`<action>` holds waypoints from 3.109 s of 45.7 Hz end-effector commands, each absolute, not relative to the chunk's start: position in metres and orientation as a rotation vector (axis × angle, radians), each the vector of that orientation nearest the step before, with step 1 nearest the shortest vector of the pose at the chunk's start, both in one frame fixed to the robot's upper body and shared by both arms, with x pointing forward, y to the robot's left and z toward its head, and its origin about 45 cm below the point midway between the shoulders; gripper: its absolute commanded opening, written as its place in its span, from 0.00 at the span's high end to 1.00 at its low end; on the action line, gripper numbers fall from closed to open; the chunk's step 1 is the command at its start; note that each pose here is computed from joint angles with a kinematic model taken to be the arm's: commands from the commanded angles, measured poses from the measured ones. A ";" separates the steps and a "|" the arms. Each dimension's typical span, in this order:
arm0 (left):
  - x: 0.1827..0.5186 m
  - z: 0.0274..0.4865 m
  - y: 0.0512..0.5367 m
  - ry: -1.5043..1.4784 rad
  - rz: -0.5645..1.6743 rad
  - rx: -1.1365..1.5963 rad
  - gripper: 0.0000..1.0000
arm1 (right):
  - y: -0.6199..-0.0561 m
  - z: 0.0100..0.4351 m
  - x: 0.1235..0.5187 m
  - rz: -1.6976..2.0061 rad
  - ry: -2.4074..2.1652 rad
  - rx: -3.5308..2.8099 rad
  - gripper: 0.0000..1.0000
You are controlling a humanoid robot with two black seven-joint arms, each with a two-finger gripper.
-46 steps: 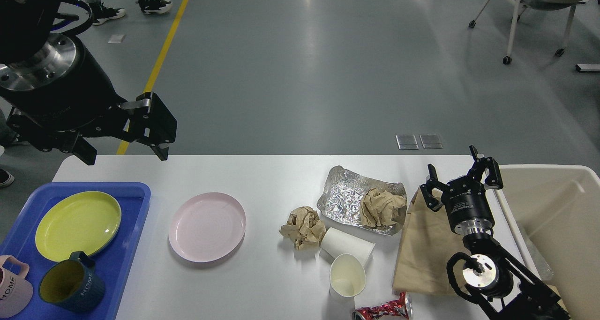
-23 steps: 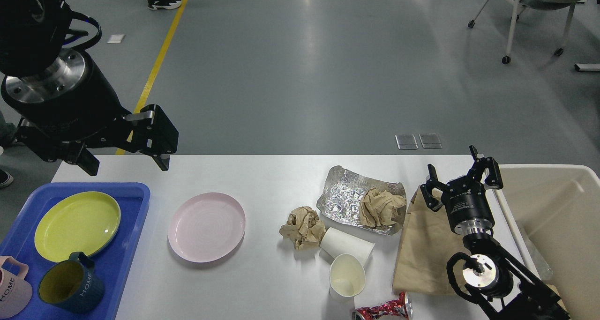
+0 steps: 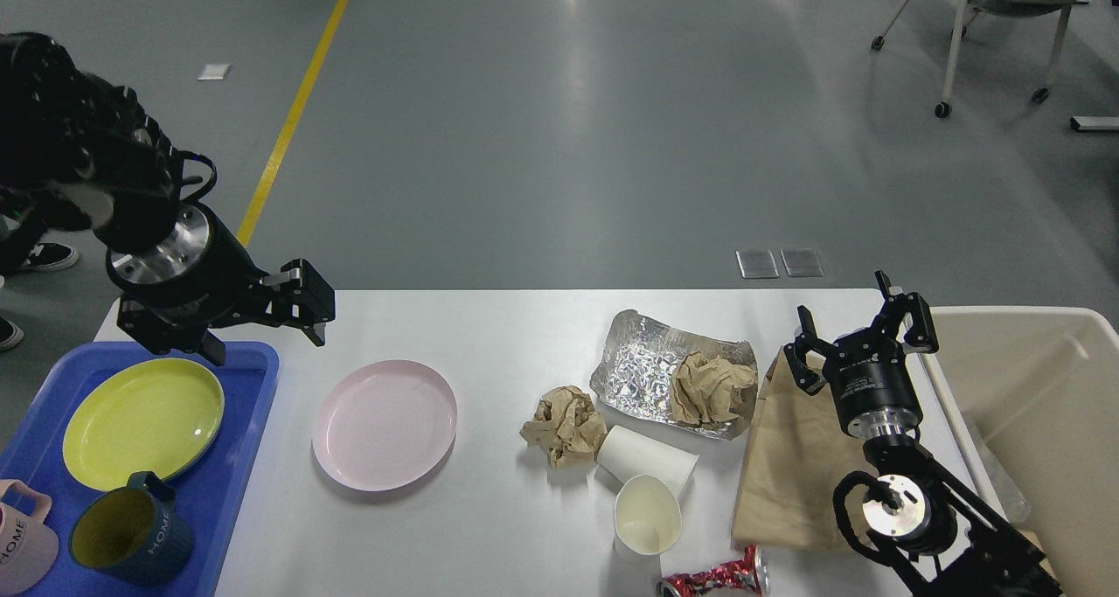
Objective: Tidy desktop
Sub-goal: 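Grasp the rim of the pink plate with the left gripper, then lift the pink plate and carry it over the blue tray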
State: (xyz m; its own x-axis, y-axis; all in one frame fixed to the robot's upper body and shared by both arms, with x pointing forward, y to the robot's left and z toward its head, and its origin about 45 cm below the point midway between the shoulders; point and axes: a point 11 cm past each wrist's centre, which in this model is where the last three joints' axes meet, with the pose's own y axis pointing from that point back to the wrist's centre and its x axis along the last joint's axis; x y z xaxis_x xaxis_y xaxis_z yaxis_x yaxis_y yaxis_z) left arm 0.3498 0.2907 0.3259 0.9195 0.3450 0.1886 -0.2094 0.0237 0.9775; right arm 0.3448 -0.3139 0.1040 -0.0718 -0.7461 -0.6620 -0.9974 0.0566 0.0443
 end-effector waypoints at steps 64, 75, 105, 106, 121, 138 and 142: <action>0.320 0.085 0.300 0.502 0.883 1.384 0.23 | -0.314 0.104 0.345 0.706 1.871 -1.739 0.00; 0.316 0.073 0.303 0.507 0.890 1.390 0.24 | -0.314 0.104 0.345 0.705 1.872 -1.737 0.00; 0.317 0.073 0.299 0.549 0.895 1.351 0.78 | -0.314 0.104 0.345 0.705 1.872 -1.737 0.00; 0.318 0.074 0.298 0.550 0.891 1.347 0.80 | -0.314 0.104 0.345 0.706 1.871 -1.739 0.00; 0.316 0.073 0.297 0.555 0.882 1.348 0.92 | -0.314 0.104 0.345 0.706 1.871 -1.739 0.00; 0.312 0.079 0.303 0.610 0.836 1.348 1.00 | -0.314 0.104 0.345 0.707 1.872 -1.736 0.00; 0.315 0.089 0.304 0.628 0.814 1.335 1.00 | -0.314 0.104 0.345 0.705 1.872 -1.737 0.00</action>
State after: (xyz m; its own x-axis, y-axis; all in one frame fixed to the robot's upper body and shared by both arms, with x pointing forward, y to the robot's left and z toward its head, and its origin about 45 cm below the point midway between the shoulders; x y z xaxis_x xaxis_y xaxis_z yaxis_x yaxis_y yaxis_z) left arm 0.3118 0.3021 0.0794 0.5831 0.8083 0.0810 -0.1654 0.0205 0.9860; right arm 0.3448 -0.3139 0.1038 -0.0723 -0.7456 -0.6624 -0.9974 0.0572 0.0445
